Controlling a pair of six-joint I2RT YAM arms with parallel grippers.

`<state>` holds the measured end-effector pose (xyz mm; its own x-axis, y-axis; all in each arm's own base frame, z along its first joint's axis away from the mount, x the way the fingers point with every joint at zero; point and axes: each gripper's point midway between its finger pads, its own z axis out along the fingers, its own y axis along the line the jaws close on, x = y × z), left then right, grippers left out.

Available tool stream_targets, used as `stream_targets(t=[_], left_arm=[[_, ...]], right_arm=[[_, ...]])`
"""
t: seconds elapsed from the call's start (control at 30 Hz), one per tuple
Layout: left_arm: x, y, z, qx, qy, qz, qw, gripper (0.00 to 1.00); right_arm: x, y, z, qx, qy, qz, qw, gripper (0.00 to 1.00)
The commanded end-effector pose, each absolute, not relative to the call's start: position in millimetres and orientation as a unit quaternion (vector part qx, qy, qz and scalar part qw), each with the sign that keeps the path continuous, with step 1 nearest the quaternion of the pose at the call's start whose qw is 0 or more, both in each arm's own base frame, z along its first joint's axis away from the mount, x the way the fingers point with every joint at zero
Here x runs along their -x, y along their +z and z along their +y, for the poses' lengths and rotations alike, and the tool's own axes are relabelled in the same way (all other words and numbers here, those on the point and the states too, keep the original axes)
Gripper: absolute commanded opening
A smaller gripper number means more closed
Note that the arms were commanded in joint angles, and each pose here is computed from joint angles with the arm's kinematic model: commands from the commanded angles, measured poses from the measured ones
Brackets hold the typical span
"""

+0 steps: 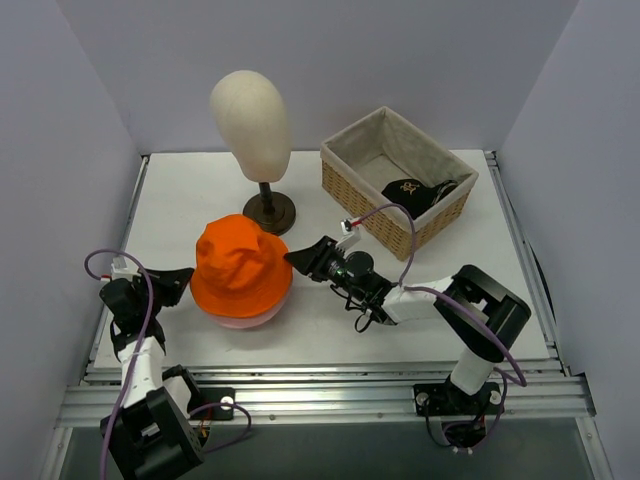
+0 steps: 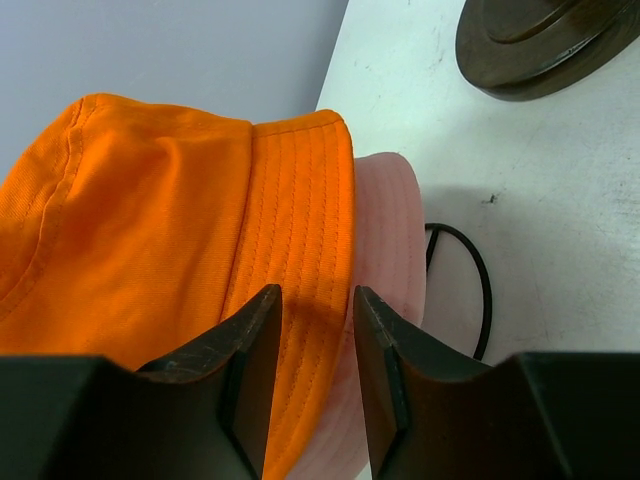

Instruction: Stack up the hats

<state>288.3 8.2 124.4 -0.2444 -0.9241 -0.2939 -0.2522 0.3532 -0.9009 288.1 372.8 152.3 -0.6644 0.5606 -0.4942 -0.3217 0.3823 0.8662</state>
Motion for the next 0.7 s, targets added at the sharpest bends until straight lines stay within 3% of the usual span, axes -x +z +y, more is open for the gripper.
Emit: stream_targets(t=[0.0, 0.1, 0.43, 0.67], left_arm=[[-290, 131, 10, 0.409, -0.38, 0.687, 0.465, 0.02], [-290, 130, 11, 0.409, -0.376, 0.687, 0.467, 0.02], [-289, 131, 12, 0.406, -0.369, 0.689, 0.474, 0.03], [-288, 134, 12, 0.401, -0.366, 0.688, 0.481, 0.02]], right_arm=[[-287, 171, 374, -0.086, 0.575, 0.698, 0.418, 0.31], [-287, 167, 372, -0.091, 0.578, 0.696, 0.416, 0.29], [-287, 162, 375, -0.091, 0.582, 0.694, 0.414, 0.01], [-287, 149, 373, -0.086, 0.574, 0.701, 0.415, 0.0]])
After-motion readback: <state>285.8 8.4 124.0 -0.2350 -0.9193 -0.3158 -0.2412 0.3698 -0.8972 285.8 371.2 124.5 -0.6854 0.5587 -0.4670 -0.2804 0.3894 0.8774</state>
